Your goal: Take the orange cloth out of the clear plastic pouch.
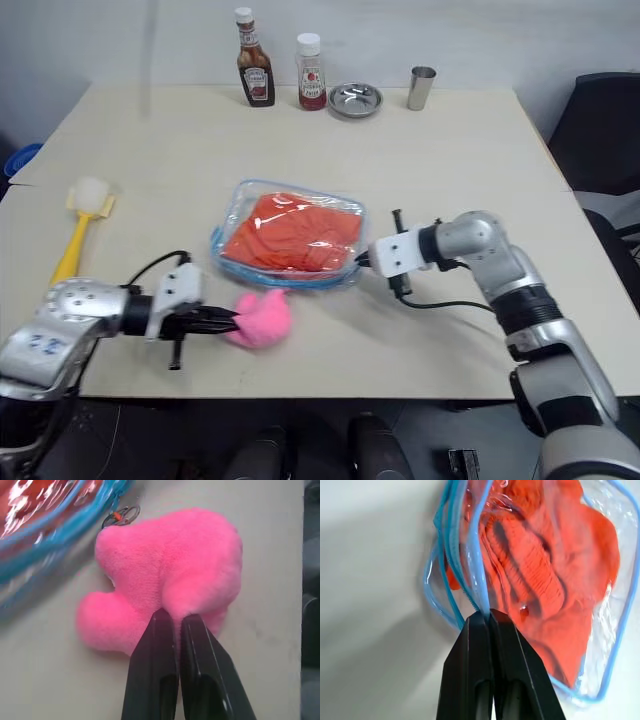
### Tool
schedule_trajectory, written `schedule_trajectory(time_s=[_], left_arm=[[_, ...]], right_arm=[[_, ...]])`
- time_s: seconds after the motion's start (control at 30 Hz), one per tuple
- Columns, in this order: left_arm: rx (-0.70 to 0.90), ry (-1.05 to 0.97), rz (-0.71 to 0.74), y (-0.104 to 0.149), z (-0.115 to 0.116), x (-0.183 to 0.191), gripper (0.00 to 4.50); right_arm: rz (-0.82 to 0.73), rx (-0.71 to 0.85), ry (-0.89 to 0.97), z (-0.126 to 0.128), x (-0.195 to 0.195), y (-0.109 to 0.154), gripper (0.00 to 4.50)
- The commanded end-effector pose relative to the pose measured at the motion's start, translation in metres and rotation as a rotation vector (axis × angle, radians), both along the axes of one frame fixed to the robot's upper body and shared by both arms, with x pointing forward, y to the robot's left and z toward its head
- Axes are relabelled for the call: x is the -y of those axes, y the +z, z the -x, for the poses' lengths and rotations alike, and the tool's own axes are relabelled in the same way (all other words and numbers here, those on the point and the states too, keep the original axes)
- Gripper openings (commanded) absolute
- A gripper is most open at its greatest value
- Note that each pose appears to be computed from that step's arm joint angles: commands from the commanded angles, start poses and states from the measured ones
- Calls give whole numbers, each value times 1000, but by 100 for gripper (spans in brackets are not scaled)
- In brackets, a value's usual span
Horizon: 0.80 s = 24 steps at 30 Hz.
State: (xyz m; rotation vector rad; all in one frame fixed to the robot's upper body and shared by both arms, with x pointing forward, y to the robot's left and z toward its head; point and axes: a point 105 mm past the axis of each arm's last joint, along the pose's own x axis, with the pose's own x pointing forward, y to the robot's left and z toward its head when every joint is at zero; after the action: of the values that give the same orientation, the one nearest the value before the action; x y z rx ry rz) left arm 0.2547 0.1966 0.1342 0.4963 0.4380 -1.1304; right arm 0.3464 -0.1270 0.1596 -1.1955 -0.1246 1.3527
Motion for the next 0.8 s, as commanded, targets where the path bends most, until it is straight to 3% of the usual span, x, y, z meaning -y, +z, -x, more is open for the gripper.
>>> schedule_trajectory(time_s=[0.03, 0.23, 0.37, 0.6, 0.67, 0.7, 0.8], left_arm=[[64, 110, 22, 25, 3, -27, 0], [104, 289, -3, 40, 4, -79, 0], [106, 277, -23, 39, 6, -84, 0], [65, 238, 24, 26, 4, -66, 0], [51, 259, 70, 23, -1, -59, 0], [39, 267, 100, 23, -2, -55, 52], [9, 248, 124, 22, 2, -50, 138]], right_arm=[[-19, 40, 56, 18, 7, 11, 2], [-96, -14, 104, 50, 18, 18, 2], [-68, -37, 106, 60, 25, 12, 2], [-128, -37, 23, 52, 25, 12, 2], [-156, -39, -16, 49, 25, 13, 42], [-172, -49, -40, 47, 26, 13, 61], [-198, -78, -74, 49, 29, 14, 162]])
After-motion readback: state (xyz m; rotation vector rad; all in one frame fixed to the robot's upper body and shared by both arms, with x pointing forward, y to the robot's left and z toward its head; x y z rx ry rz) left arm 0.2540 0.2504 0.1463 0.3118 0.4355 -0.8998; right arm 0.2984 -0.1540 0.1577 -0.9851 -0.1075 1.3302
